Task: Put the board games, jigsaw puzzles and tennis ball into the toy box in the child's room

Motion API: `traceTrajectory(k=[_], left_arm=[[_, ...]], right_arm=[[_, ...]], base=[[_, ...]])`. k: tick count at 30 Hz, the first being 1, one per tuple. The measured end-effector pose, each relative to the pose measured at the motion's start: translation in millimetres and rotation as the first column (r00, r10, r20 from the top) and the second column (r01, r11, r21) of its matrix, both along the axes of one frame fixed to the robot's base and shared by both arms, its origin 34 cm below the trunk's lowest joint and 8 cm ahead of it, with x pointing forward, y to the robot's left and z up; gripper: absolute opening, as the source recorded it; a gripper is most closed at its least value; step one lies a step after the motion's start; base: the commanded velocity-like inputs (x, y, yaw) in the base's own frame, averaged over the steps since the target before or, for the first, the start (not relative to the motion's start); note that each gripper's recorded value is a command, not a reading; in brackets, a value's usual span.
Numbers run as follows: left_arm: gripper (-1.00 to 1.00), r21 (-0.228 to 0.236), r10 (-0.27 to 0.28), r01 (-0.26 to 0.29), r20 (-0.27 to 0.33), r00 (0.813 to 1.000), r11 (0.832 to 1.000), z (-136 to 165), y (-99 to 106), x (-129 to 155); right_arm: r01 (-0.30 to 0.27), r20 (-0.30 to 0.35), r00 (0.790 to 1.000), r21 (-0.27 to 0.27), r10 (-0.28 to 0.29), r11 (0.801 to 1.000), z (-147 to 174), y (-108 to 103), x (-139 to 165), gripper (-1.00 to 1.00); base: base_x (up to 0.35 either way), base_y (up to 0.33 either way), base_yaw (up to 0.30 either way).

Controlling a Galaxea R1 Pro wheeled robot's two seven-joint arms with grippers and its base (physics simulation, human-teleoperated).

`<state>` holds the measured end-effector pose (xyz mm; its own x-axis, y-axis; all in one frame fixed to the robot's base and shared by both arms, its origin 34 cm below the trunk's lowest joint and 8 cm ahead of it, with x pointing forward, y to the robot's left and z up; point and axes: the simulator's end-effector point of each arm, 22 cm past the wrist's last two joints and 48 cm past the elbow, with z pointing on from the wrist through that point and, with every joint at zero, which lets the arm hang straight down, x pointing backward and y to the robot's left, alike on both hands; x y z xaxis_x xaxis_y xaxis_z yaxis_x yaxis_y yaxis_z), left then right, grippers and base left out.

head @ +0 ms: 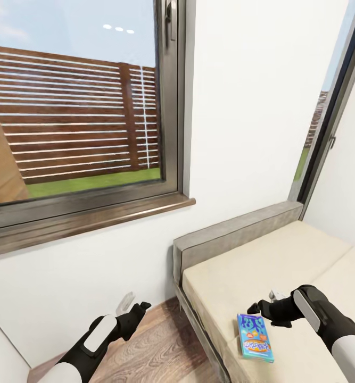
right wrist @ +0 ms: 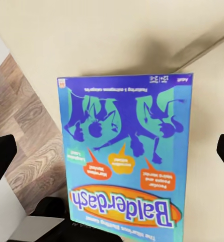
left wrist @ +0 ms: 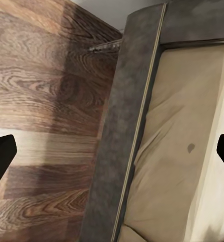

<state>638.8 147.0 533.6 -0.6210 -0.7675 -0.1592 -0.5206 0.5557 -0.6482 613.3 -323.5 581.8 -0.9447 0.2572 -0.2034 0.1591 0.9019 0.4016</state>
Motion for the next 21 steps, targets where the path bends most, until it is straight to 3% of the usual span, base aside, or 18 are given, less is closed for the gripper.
traceTrajectory(k=[12,21], left_arm=[[1.0,0.0,0.0,0.0,0.0,1.0,1.0,-24,0,-4],[1.0,0.001,0.0,0.0,0.001,1.0,1.0,-24,0,-4]], right_arm=[[0.0,0.0,1.0,0.0,0.0,1.0,-24,0,-4,1.0],[0.0,0.0,1.0,0.0,0.0,1.0,-24,0,-4,1.0]], base=[[0.0,0.0,0.0],[0.0,0.0,0.0]])
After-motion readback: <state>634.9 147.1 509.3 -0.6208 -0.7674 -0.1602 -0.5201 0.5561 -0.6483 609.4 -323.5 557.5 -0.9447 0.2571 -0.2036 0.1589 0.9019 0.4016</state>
